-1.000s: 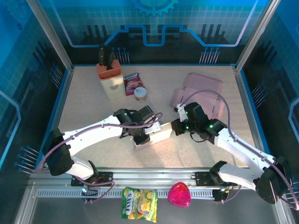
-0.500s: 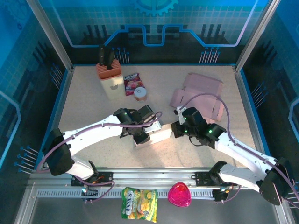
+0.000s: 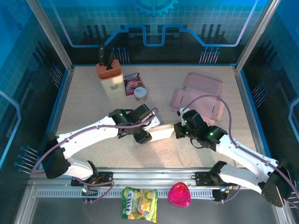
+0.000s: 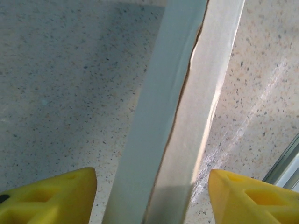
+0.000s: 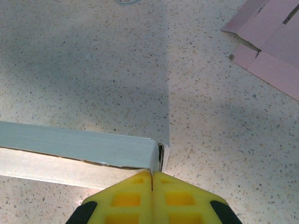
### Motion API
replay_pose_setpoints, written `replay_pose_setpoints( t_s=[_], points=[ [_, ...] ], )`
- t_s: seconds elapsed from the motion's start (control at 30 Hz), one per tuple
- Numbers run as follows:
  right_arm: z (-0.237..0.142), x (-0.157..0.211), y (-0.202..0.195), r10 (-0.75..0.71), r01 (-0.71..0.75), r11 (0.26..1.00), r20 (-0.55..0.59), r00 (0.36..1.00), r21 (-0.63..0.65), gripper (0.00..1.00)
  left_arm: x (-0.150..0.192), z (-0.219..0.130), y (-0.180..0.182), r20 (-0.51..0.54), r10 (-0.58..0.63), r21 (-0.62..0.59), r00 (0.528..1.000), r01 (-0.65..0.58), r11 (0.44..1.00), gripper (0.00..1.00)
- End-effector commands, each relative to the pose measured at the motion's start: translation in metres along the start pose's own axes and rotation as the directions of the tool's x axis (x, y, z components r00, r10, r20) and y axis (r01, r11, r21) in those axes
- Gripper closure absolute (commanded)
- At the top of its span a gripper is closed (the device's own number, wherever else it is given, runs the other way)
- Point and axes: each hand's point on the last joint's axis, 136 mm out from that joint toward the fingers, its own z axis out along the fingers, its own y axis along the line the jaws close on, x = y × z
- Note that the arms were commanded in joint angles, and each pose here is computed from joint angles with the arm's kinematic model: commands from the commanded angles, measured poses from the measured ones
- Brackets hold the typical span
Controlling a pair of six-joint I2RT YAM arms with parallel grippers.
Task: Fold the paper box
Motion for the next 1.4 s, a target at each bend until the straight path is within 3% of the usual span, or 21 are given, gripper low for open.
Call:
replay_pose_setpoints(
  t_s=[0.0,0.23,0.5,0.63,0.93,1.37],
  points=[
    [-0.004,-0.003,0.001,0.031,-0.03,0.999,-0.013,0.999,0.027,1.0,-0.004,-0.016,0.016,0.089,-0.105,-0.071,0.99,0.112,0.991,0.33],
    [-0.004,-0.006,0.003,0.061,-0.06,0.998,-0.027,0.998,0.037,1.0,0.006,-0.046,0.032,0.187,-0.292,-0.122,0.938,0.317,0.941,0.32],
    [-0.004,-0.01,0.007,0.075,-0.073,0.996,-0.052,0.996,0.041,1.0,0.048,-0.055,0.037,0.132,-0.411,-0.176,0.902,0.43,0.886,0.41],
    [-0.002,-0.009,0.009,0.075,-0.072,0.997,-0.063,0.995,0.036,1.0,0.056,-0.055,0.045,0.129,-0.4,-0.229,0.908,0.419,0.878,0.43],
    [-0.002,-0.008,0.008,0.076,-0.073,0.996,-0.07,0.995,0.041,1.0,0.039,-0.04,0.045,0.113,-0.332,-0.232,0.937,0.349,0.908,0.64],
    [-0.003,-0.008,0.009,0.078,-0.075,0.997,-0.068,0.995,0.035,1.0,0.028,-0.02,0.054,0.097,-0.299,-0.245,0.949,0.314,0.917,0.66]
  ],
)
